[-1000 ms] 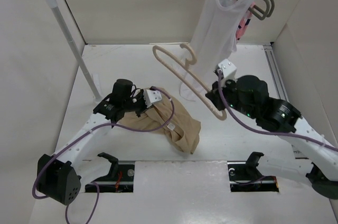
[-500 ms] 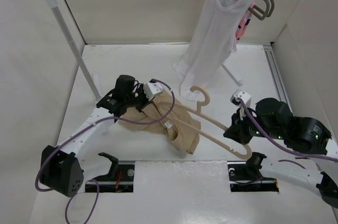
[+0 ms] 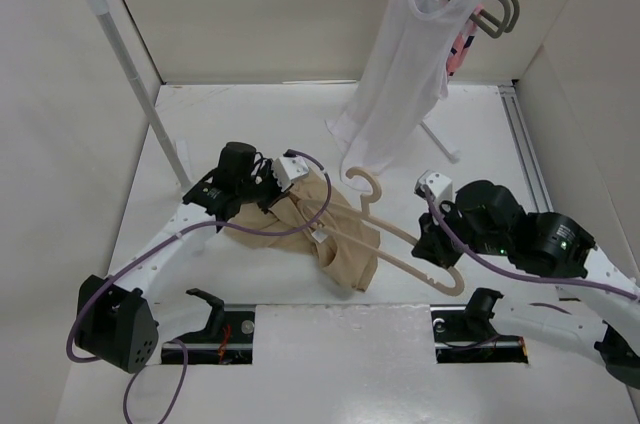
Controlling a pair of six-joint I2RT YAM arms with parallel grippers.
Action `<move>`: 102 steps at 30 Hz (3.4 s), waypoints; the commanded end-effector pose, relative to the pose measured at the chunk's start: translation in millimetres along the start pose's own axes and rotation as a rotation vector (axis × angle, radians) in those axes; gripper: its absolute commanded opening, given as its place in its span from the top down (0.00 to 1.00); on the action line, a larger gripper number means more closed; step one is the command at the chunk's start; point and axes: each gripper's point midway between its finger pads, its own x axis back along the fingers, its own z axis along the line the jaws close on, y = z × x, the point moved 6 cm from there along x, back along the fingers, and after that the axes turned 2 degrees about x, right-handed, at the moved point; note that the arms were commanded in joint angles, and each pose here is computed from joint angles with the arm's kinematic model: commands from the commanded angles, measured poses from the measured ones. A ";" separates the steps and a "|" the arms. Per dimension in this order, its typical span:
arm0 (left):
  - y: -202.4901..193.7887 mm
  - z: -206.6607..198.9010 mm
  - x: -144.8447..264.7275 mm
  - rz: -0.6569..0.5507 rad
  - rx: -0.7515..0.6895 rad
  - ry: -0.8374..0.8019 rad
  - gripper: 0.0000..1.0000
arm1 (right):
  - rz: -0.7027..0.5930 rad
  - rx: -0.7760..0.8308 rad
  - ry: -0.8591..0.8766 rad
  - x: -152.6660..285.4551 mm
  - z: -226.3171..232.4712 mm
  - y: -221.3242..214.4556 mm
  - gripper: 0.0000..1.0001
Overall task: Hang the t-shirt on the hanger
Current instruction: Place tshirt on hanger
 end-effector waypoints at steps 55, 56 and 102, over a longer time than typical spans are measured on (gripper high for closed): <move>45.9 17.4 35.3 -0.149 -0.540 0.130 0.09 | -0.554 0.356 0.102 -110.5 -1.0 46.5 1.00; 44.8 15.7 34.8 -0.148 -0.548 0.115 0.15 | -0.554 0.356 0.102 -110.5 -1.0 46.5 1.00; 76.5 -46.5 66.6 -0.292 -0.624 -0.384 0.96 | -0.515 0.465 0.134 -134.9 10.4 89.6 1.00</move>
